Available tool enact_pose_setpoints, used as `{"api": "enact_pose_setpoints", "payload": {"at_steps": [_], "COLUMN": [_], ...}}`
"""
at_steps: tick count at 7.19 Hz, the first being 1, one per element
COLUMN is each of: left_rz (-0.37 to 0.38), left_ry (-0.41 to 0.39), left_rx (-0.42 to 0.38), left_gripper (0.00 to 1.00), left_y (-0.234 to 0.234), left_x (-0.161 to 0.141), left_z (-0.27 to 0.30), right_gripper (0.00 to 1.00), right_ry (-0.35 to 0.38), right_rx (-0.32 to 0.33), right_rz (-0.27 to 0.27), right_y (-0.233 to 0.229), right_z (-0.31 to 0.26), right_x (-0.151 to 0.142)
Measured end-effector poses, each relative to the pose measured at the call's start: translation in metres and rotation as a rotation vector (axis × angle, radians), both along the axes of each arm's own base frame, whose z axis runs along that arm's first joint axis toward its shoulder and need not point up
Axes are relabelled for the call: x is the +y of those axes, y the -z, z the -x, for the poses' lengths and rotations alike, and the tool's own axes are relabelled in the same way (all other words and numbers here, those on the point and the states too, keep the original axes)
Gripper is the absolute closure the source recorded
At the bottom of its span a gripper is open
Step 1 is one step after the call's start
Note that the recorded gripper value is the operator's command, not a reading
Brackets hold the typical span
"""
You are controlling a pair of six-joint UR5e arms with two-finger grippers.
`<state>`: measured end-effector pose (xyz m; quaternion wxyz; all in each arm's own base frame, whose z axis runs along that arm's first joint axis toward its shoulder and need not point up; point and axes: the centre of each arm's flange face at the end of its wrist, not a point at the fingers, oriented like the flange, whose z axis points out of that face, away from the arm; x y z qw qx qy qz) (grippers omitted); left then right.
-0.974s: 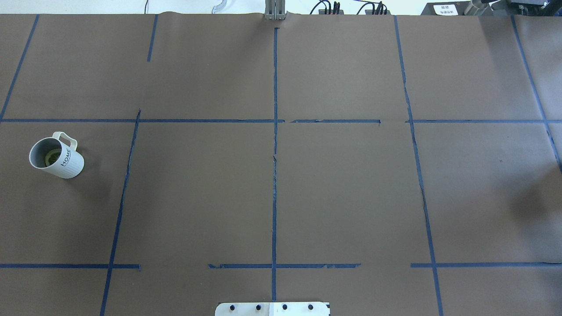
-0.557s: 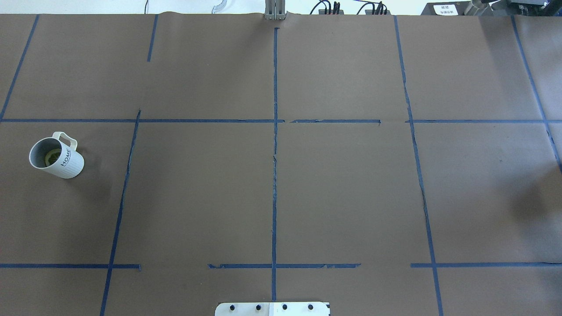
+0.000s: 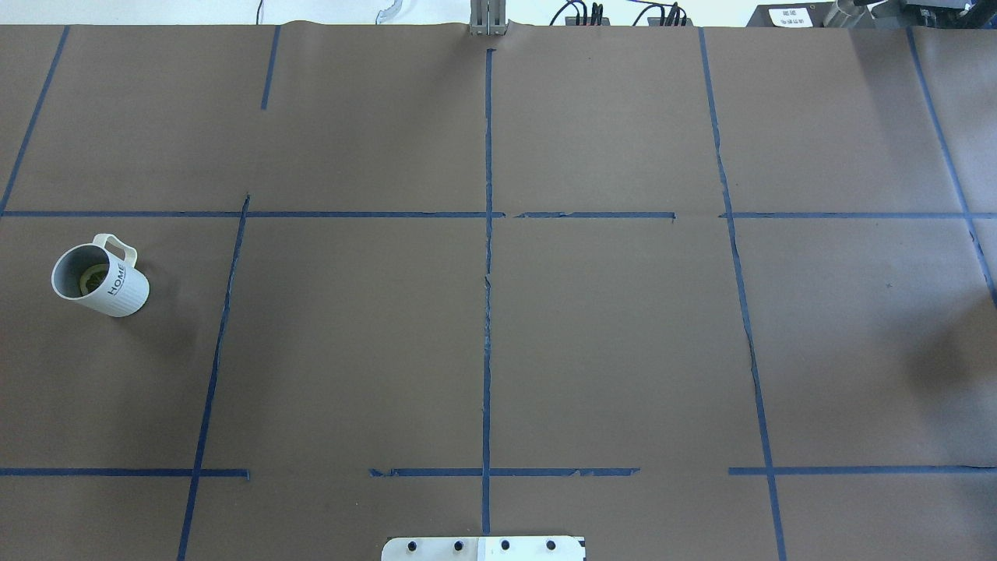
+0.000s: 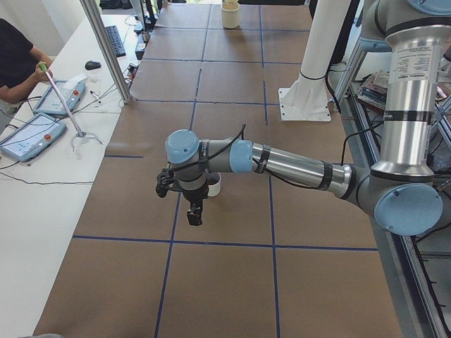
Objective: Left arm hands cup to right arm to dump lemon
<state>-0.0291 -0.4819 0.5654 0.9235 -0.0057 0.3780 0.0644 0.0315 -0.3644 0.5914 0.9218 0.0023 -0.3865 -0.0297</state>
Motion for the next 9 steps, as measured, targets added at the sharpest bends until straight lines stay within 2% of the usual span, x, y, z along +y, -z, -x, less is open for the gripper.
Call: {"api": "enact_pose_setpoints", "payload": {"at_steps": [2, 4, 6, 7, 9], "left_rz": [0.005, -0.003, -0.009, 0.013, 0.038], "left_ry": [0.012, 0.023, 0.078, 0.122, 0.142], "left_rx": [0.048, 0.073, -0.002, -0.027, -0.018], "left_gripper": [0.00, 0.00, 0.00, 0.00, 0.00], "left_y": [0.027, 0.038, 0.025, 0.024, 0.013], "left_x": [-0.002, 0.010, 0.024, 0.027, 0.028], "left_z": [-0.042, -0.105, -0.158, -0.180, -0.202], "right_gripper": [0.00, 0.00, 0.00, 0.00, 0.00], "right_ry": [-0.001, -0.001, 0.000, 0.000, 0.002], "right_rx": [-0.007, -0.011, -0.013, -0.016, -0.024], "right_rz": [-0.045, -0.075, -0.081, -0.083, -0.085], "right_y": [0.006, 0.009, 0.010, 0.011, 0.012], "right_z": [0.001, 0.001, 0.001, 0.002, 0.002], "right_x": [-0.004, -0.005, -0.006, -0.006, -0.006]}}
